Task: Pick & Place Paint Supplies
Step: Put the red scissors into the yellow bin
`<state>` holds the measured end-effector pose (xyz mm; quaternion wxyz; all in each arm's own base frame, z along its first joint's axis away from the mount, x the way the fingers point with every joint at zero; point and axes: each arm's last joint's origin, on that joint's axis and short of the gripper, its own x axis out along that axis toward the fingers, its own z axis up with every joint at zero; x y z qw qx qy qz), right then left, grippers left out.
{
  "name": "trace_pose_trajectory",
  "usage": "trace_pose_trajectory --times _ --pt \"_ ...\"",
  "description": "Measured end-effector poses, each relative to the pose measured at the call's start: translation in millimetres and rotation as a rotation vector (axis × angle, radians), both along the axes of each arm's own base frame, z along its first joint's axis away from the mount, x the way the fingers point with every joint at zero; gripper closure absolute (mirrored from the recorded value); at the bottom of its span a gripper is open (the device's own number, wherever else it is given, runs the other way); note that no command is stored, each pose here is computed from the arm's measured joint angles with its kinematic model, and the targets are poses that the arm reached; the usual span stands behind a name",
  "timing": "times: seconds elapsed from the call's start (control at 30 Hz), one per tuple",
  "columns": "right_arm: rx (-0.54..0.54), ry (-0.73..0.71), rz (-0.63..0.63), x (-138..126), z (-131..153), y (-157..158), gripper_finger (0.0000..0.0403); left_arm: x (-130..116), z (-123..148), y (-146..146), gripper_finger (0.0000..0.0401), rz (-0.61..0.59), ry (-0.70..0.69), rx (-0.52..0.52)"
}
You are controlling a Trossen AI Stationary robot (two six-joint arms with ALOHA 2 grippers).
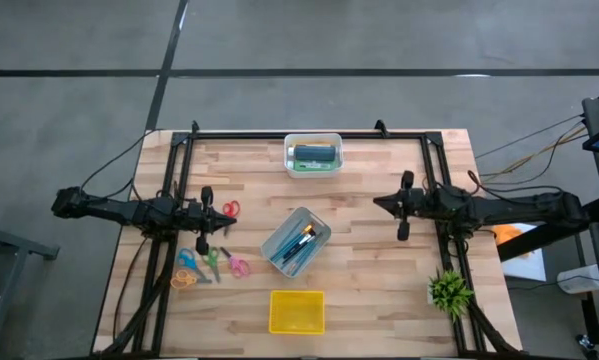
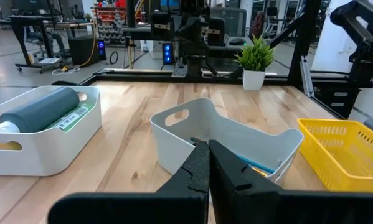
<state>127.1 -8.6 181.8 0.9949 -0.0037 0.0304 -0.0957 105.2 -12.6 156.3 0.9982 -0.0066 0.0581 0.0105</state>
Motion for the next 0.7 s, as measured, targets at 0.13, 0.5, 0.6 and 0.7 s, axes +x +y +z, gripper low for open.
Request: trace_pose_trajectory --times 0.13,0.5,0.6,0.7 --pt "-0.019 0.056 0.002 -4.0 0.8 0.1 0.0388 0.0 0.0 0.0 0.0401 0.000 0.000 0.000" --pt "-0.053 0.000 0.004 -11.2 1.5 0.4 0.0388 0.0 -0.1 0.0 0.0401 0.000 0.000 0.000" --pt "-0.086 -0.067 0.015 -11.7 -3.4 0.7 0.0388 0.0 0.0 0.0 0.0401 0.000 0.000 0.000" --pt "-0.134 -0.109 0.059 -12.5 -6.5 2.1 0.0388 0.0 -0.1 0.0 0.0401 0.000 0.000 0.000"
